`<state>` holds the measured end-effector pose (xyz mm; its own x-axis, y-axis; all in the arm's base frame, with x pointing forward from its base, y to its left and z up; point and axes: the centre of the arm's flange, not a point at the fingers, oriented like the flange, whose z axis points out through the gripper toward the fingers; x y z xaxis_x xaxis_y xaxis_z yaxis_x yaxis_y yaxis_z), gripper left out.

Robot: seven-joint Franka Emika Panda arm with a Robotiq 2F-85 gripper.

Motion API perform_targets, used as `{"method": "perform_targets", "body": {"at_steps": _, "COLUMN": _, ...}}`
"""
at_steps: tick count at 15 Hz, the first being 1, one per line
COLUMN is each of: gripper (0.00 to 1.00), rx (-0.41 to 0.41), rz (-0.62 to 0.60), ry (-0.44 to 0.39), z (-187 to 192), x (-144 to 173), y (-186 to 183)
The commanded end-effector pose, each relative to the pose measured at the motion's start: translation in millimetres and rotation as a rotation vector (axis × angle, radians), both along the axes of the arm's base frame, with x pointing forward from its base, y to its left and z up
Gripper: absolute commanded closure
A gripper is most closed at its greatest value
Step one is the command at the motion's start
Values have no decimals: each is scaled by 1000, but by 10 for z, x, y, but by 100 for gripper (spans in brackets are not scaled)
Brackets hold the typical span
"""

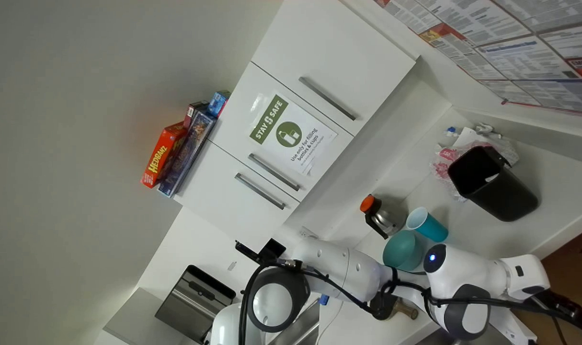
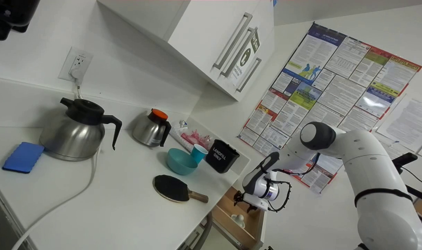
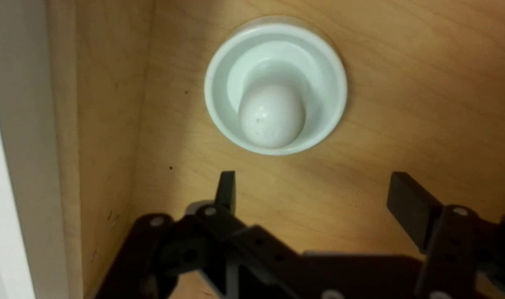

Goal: Put the white object in the open drawer and close the drawer, pour the contents of the blue cup into the blue bowl

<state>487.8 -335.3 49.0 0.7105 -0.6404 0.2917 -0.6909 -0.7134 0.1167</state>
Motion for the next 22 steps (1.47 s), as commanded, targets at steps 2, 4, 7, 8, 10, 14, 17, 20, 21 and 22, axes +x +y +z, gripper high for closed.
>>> {"method": "perform_targets", "body": {"at_steps": 2, "gripper": 0, "rx": 51, "rz": 12, "ry": -34, "z": 423, "x": -49, "y": 279}}
{"method": "perform_targets", "body": {"at_steps": 4, "gripper": 0, "rx": 67, "rz": 30, "ry": -45, "z": 722, "x": -148, "y": 442}}
{"method": "perform_targets", "body": {"at_steps": 7, "gripper": 0, "rx": 68, "rz": 39, "ry": -52, "z": 1167, "x": -281, "y": 631}}
{"method": "perform_targets", "body": {"at_steps": 8, "gripper": 0, "rx": 73, "rz": 45, "ry": -40, "z": 1320, "x": -349, "y": 675}}
{"method": "perform_targets", "body": {"at_steps": 10, "gripper": 0, "rx": 84, "rz": 52, "ry": -2, "z": 1592, "x": -523, "y": 733}}
{"method": "perform_targets", "body": {"at_steps": 14, "gripper": 0, "rx": 75, "rz": 27, "ry": 33, "z": 1992, "x": -993, "y": 568}}
{"method": "perform_targets", "body": {"at_steps": 17, "gripper": 0, "rx": 67, "rz": -20, "ry": -2, "z": 2103, "x": -1218, "y": 185}}
{"method": "perform_targets", "body": {"at_steps": 20, "gripper": 0, "rx": 43, "rz": -78, "ry": -45, "z": 2042, "x": -1258, "y": -206}}
{"method": "perform_targets", "body": {"at_steps": 21, "gripper": 0, "rx": 47, "rz": -93, "ry": -47, "z": 2011, "x": -1279, "y": -294}}
{"method": "perform_targets", "body": {"at_steps": 22, "gripper": 0, "rx": 52, "rz": -93, "ry": -54, "z": 1956, "x": -1278, "y": -366}}
